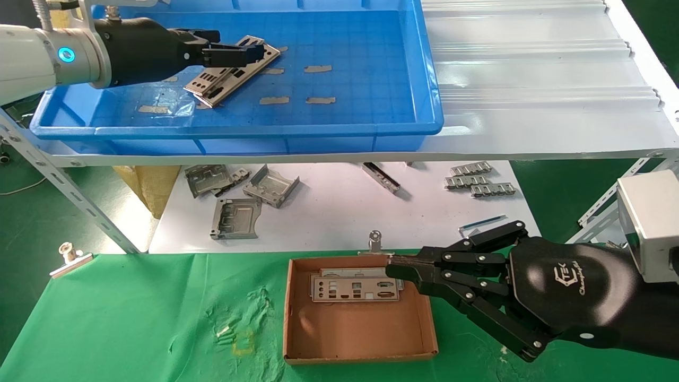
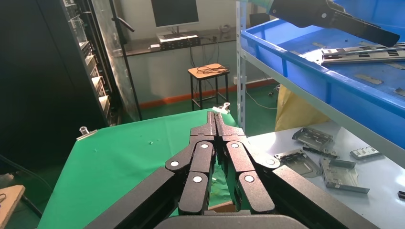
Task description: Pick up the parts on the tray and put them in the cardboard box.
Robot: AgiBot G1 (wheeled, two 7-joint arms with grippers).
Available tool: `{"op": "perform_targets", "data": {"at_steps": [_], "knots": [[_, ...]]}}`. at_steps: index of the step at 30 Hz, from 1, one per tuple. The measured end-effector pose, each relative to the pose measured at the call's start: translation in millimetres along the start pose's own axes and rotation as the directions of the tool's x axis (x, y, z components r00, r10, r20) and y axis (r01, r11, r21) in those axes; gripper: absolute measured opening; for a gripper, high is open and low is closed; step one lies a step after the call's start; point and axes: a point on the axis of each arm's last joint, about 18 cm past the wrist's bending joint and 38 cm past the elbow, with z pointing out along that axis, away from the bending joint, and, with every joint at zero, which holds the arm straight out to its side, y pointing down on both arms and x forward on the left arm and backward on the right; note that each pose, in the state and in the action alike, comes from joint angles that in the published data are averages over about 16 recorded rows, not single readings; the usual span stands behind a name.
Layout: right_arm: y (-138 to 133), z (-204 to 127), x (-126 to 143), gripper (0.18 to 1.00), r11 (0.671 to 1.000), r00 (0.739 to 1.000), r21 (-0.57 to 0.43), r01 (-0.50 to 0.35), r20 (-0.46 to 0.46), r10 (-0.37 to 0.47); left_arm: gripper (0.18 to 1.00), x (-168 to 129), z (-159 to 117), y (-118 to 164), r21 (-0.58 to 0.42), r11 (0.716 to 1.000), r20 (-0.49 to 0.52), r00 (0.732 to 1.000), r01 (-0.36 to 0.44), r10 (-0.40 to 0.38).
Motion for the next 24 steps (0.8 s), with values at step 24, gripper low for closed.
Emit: {"op": "perform_targets", "data": {"at_steps": [24], "knots": [[0.0, 0.0, 0.0, 0.298, 1.000, 1.000, 0.000, 0.000, 0.000, 0.000, 0.926, -8.5, 8.9, 19.3, -0.025, 0.999, 0.072, 0.997, 0.043, -0.041]]}}
